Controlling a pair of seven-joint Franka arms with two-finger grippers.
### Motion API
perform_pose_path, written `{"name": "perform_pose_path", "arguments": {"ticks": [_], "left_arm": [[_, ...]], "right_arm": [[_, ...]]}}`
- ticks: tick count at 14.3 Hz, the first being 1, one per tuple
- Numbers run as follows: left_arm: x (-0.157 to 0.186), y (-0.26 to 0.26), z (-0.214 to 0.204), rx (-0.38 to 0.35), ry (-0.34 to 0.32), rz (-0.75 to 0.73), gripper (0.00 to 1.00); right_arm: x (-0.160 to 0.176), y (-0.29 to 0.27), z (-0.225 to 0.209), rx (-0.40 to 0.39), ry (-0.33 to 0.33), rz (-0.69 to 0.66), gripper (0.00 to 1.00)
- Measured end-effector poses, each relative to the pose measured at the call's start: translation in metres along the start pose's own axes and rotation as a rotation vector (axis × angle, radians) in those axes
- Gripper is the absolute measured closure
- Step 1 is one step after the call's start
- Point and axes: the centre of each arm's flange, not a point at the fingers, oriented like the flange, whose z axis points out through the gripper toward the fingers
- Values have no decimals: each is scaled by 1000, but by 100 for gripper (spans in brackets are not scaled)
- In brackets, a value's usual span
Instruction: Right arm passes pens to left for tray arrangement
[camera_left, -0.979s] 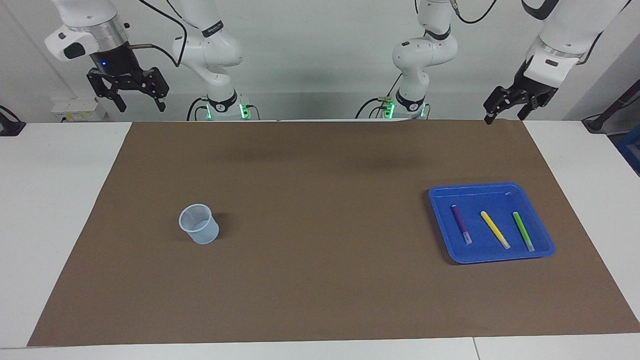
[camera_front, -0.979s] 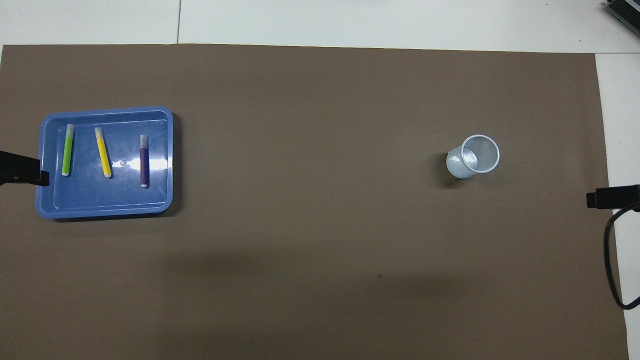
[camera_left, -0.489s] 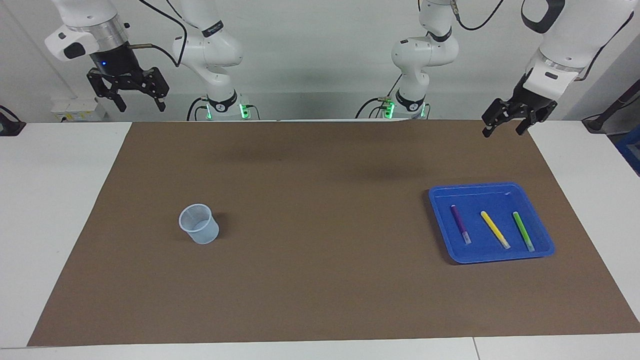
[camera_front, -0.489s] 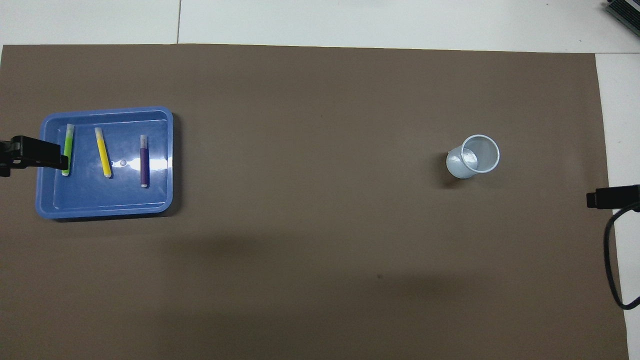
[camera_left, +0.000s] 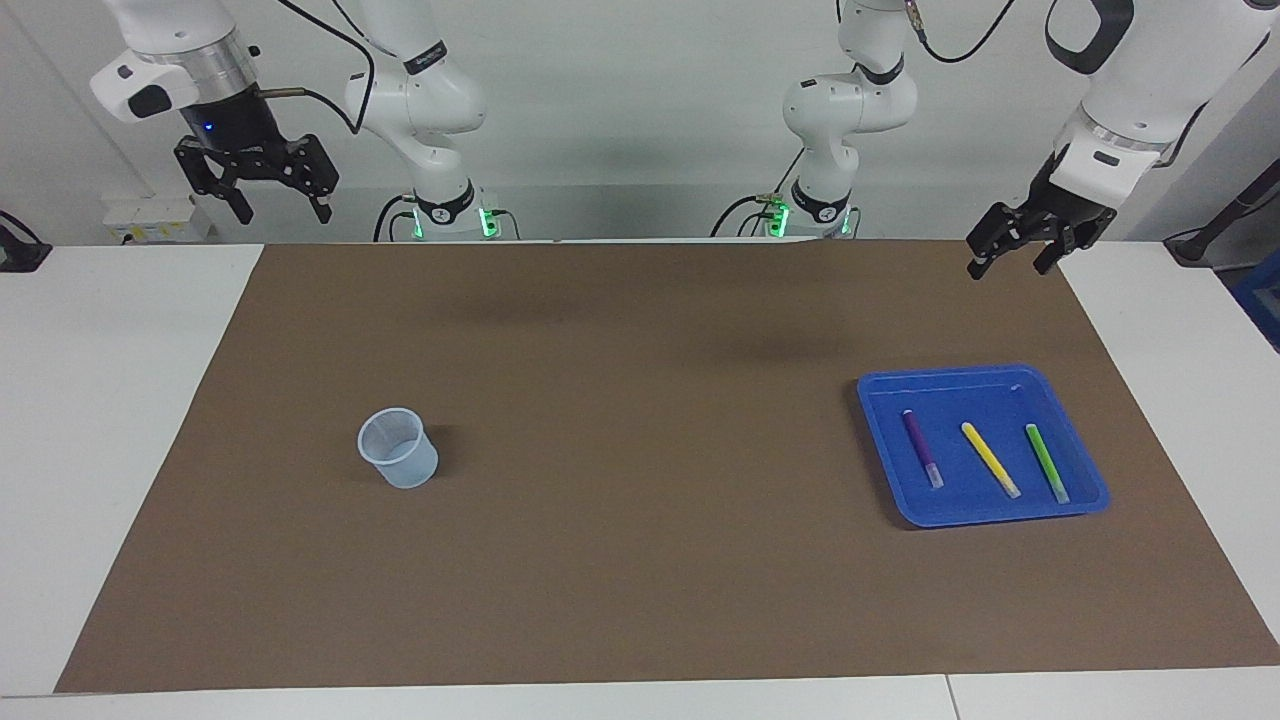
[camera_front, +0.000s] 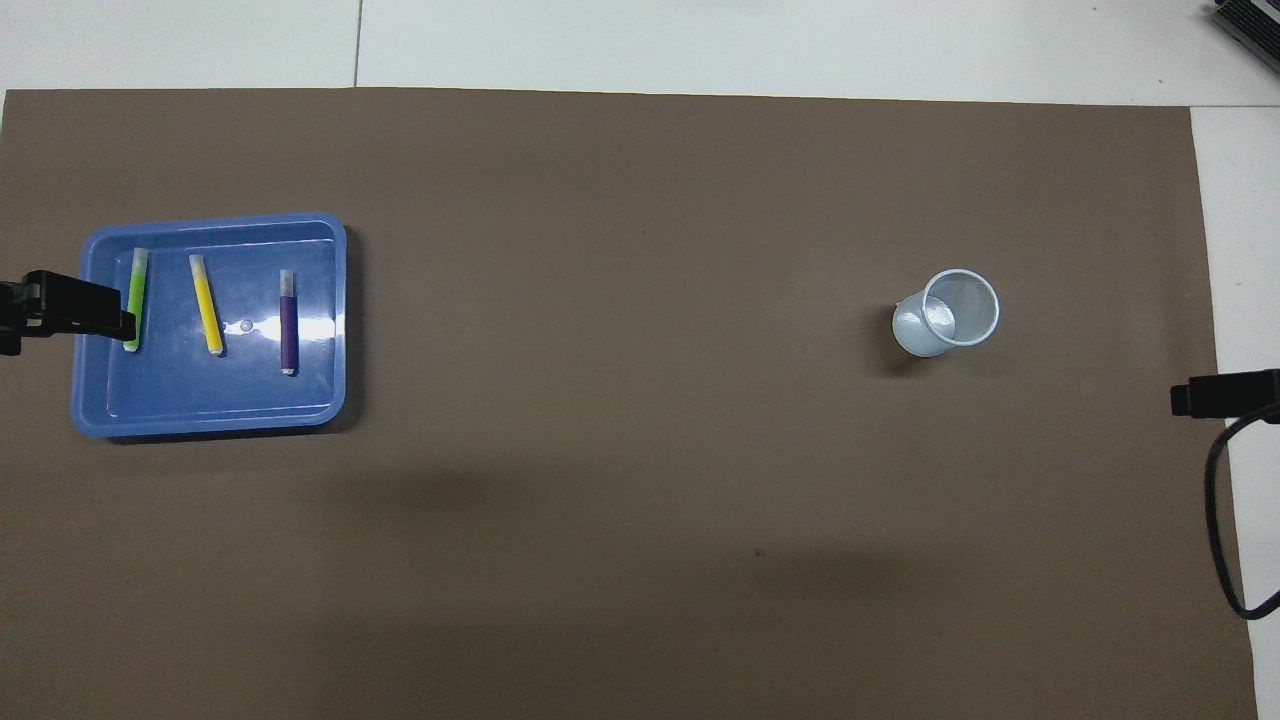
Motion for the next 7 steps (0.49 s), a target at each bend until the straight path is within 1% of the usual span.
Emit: {"name": "perform_pose_path", "arguments": {"ticks": [4,7], "left_arm": [[0,-1,0,0,1,-2,0],[0,-1,-1,0,2,-2,0]], "right_arm": [[-3,-2,3,2,-31,-5,0],[-3,-28,3,2,-33,-60,0]]}}
